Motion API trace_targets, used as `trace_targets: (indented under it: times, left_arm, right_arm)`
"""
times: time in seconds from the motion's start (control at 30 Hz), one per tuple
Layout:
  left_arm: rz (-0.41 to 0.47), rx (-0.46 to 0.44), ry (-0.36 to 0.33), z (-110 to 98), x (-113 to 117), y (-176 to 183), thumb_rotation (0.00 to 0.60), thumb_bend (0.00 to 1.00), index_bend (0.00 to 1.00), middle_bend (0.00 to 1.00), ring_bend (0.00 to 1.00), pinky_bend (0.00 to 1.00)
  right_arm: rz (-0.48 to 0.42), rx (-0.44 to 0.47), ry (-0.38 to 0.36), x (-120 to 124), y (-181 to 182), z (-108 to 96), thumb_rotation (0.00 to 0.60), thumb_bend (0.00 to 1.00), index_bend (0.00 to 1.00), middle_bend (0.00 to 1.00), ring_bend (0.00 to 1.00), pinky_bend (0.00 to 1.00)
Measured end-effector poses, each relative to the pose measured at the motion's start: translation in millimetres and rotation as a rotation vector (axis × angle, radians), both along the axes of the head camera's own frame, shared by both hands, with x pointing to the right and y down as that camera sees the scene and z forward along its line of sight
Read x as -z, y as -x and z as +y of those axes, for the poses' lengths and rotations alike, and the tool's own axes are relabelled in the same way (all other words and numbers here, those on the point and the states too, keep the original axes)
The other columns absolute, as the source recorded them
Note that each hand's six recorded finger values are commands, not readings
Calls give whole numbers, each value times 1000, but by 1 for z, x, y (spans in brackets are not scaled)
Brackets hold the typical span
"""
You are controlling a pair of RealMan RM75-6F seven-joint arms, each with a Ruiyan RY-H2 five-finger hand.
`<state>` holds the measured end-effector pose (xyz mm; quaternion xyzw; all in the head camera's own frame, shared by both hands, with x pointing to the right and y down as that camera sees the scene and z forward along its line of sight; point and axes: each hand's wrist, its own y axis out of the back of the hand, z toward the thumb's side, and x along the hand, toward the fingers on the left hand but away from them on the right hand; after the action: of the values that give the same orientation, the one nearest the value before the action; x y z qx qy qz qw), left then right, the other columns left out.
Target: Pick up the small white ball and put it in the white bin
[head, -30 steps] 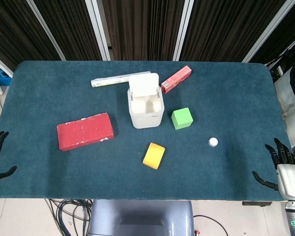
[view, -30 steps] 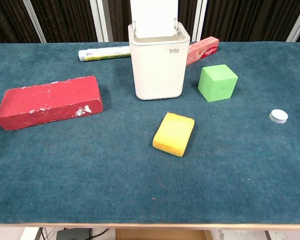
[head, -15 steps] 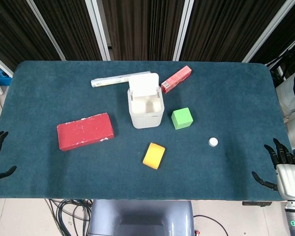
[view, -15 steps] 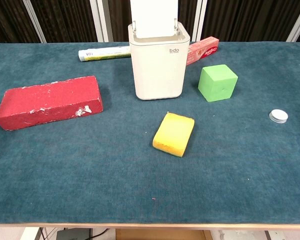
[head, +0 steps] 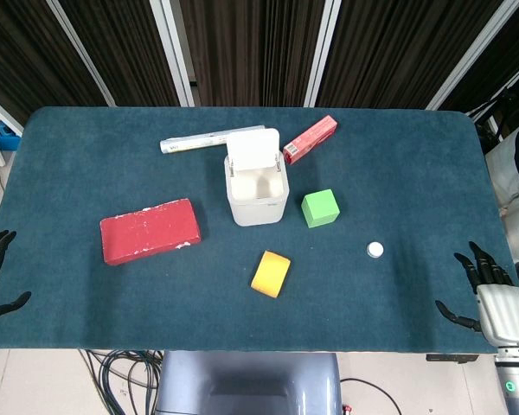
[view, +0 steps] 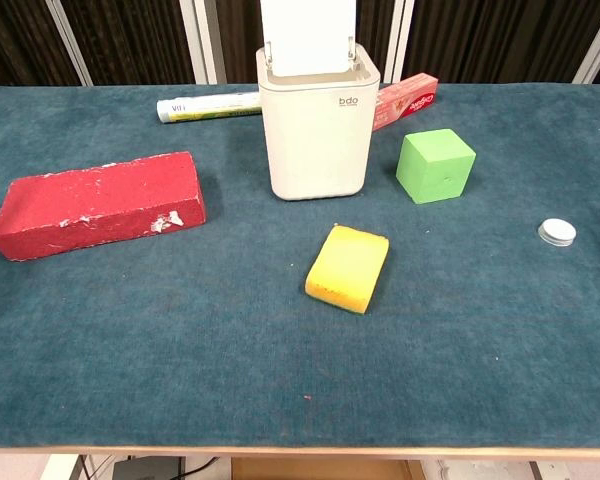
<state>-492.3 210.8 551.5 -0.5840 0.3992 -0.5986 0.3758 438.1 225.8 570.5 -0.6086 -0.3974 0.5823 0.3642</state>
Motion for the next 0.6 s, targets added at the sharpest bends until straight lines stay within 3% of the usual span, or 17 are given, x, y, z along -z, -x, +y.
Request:
trace_targets:
  times: [0.27, 0.47, 0.6]
  left_arm:
    - [-8, 9, 0, 0, 1, 3, 600, 168, 127, 164, 23, 33]
    - [-10, 6, 2, 0, 1, 3, 600, 168, 127, 164, 23, 33]
    - [-12, 9, 3, 0, 0, 3, 600, 168, 127, 164, 23, 32]
  right_arm:
    - [-66, 80, 140, -35, 24, -47, 600, 117, 160, 35, 91, 238]
    - [-54, 103, 273, -74, 40, -88, 600, 115, 204, 31, 91, 238]
    - [-28, 101, 310, -97, 46, -109, 600, 115, 249, 29, 91, 238]
